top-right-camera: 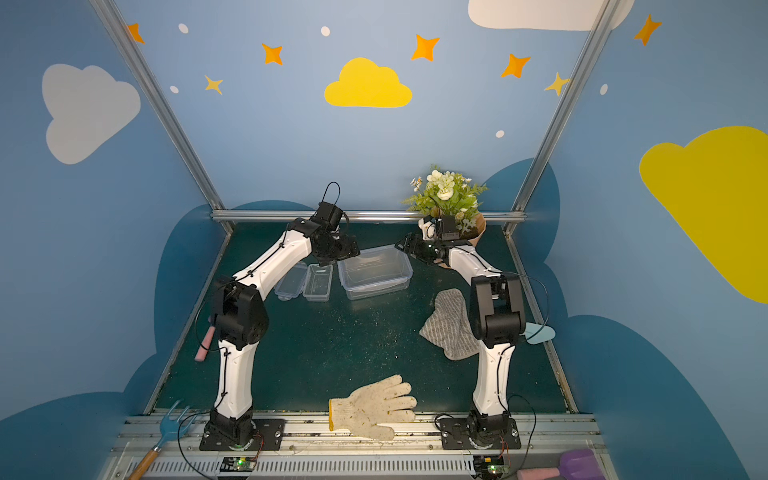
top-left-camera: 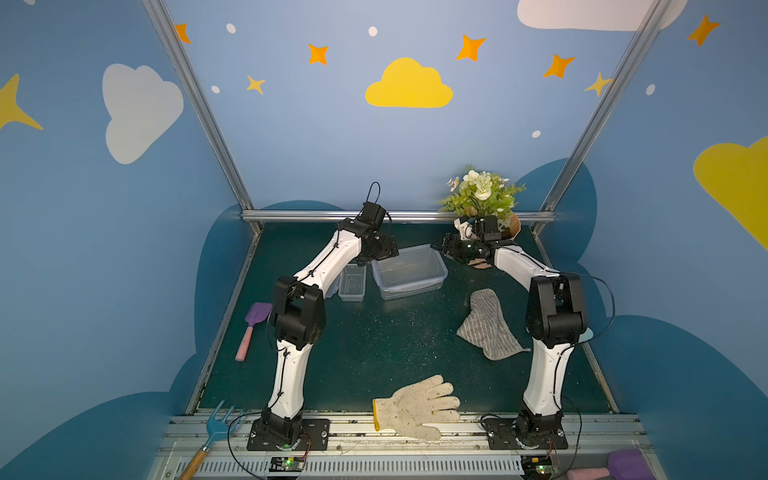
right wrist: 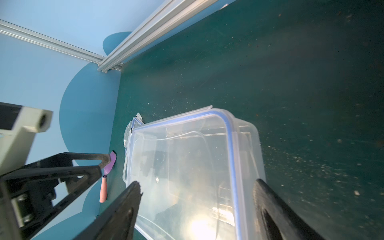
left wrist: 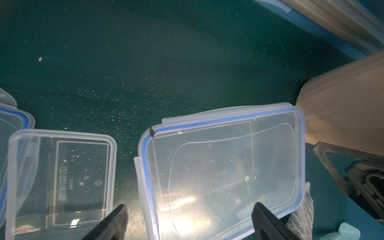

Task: Wipe the insides of the lunch boxes
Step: Move the lunch box to the center of the board.

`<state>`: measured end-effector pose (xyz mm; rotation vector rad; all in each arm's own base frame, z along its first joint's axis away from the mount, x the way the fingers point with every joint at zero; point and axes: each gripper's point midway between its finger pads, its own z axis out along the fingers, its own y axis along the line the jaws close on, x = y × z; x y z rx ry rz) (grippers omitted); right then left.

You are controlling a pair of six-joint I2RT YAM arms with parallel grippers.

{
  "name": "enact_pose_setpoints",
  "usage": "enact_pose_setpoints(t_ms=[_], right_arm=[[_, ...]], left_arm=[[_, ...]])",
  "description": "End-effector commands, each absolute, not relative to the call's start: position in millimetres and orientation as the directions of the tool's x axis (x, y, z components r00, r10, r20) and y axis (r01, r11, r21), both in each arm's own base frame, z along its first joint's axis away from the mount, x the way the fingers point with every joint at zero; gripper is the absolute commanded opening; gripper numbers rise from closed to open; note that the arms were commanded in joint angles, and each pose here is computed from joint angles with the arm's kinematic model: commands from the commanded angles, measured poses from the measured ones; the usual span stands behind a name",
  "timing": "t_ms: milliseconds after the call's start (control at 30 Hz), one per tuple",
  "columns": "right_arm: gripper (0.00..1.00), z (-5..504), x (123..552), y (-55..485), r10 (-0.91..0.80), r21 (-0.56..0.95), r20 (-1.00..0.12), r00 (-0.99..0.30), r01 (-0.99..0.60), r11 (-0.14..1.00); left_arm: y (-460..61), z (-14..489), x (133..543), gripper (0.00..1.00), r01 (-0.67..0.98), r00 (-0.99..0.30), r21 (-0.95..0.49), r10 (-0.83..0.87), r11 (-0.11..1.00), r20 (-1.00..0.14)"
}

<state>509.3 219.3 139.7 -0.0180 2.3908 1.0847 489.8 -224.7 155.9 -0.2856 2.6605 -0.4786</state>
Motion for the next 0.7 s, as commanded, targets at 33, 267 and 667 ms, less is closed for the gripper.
enact_pose_setpoints(t_ms=[33,267,667], right_arm=[[0.83,125,512,221,0.205,0.683,-0.463,-0.862,-0.199,0.703],[0.83,115,515,225,0.206,0.663,-0.477,-0.855,-0.196,0.723],[0.81,102,498,236,0.184,0.657,-0.459,-0.869,-0.193,0.729]], left_arm=[[-217,140,496,0.94,-0.154,-0.885,-0.379,-0.298,0.912,-0.358],[-225,108,506,0.94,-0.178,-0.895,-0.38,-0.31,0.908,-0.321],[-244,88,492,0.93,-0.158,-0.921,-0.393,-0.278,0.906,-0.272]])
